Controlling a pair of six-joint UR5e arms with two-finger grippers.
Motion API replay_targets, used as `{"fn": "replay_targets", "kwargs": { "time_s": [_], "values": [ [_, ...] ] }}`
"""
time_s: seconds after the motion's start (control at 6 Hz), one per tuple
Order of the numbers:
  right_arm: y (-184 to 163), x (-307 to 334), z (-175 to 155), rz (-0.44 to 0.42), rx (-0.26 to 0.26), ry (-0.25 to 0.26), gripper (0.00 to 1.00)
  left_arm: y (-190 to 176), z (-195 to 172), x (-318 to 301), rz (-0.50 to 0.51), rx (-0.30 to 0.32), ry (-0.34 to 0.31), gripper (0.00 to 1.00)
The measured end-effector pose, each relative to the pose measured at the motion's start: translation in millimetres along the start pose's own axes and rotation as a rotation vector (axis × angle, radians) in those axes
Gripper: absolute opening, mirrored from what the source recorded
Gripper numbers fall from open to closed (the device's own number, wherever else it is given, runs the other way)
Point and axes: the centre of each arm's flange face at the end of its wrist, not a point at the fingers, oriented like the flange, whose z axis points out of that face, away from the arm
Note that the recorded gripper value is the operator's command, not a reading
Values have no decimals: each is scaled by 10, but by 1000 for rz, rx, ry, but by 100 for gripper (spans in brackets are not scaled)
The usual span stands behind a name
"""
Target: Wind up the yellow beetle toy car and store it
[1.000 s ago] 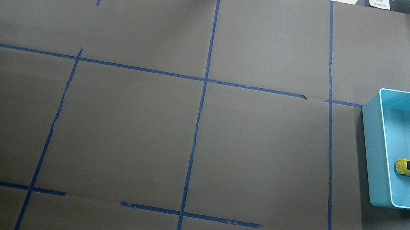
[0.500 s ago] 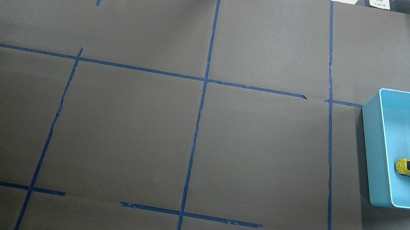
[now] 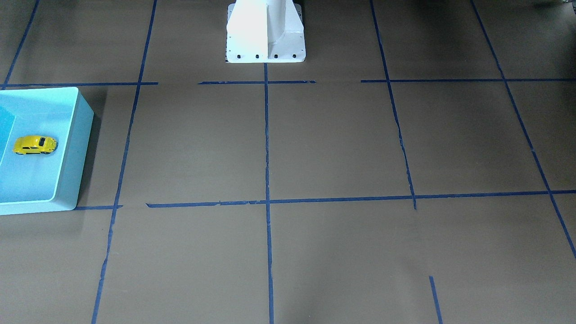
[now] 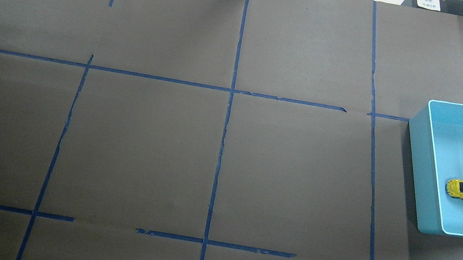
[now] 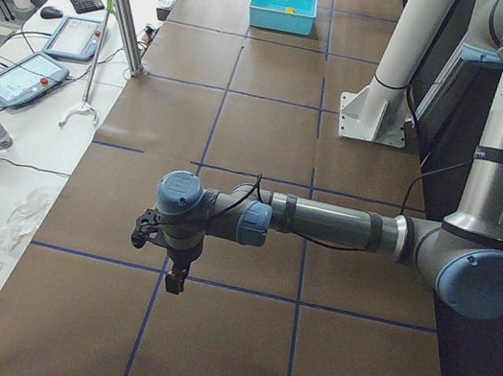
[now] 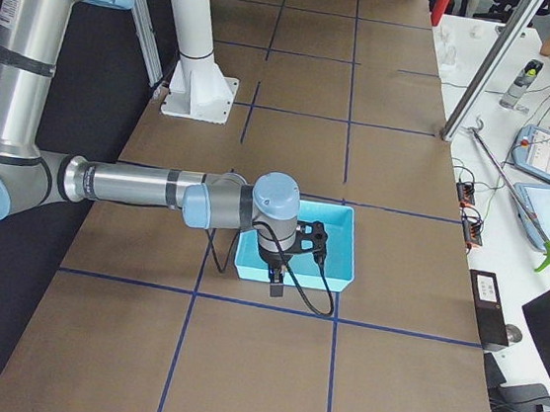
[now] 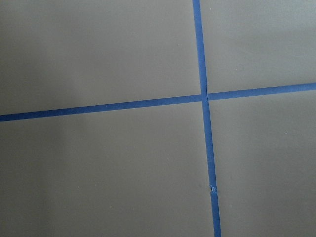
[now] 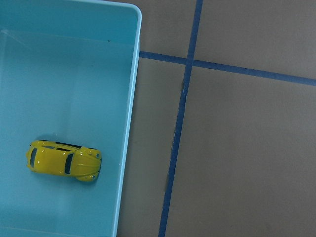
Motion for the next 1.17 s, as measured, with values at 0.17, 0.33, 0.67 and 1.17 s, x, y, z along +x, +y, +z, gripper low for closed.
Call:
{"fn": "replay_targets", "kwargs": {
  "time_s": [0.17, 0.33, 0.67, 1.17],
  "values": [
    [15, 34, -11, 22, 1, -2, 100, 120, -7, 16, 1, 1, 0, 100],
    [28, 54, -20, 30, 3, 0, 100, 158, 4, 18, 0, -2, 0, 100],
    [58, 98, -12, 38, 2, 2, 100, 155, 6, 23, -5, -3, 1, 100],
    [112, 173, 48, 55, -9, -4, 100, 151, 6, 34, -6, -3, 2, 100]
  ]
}}
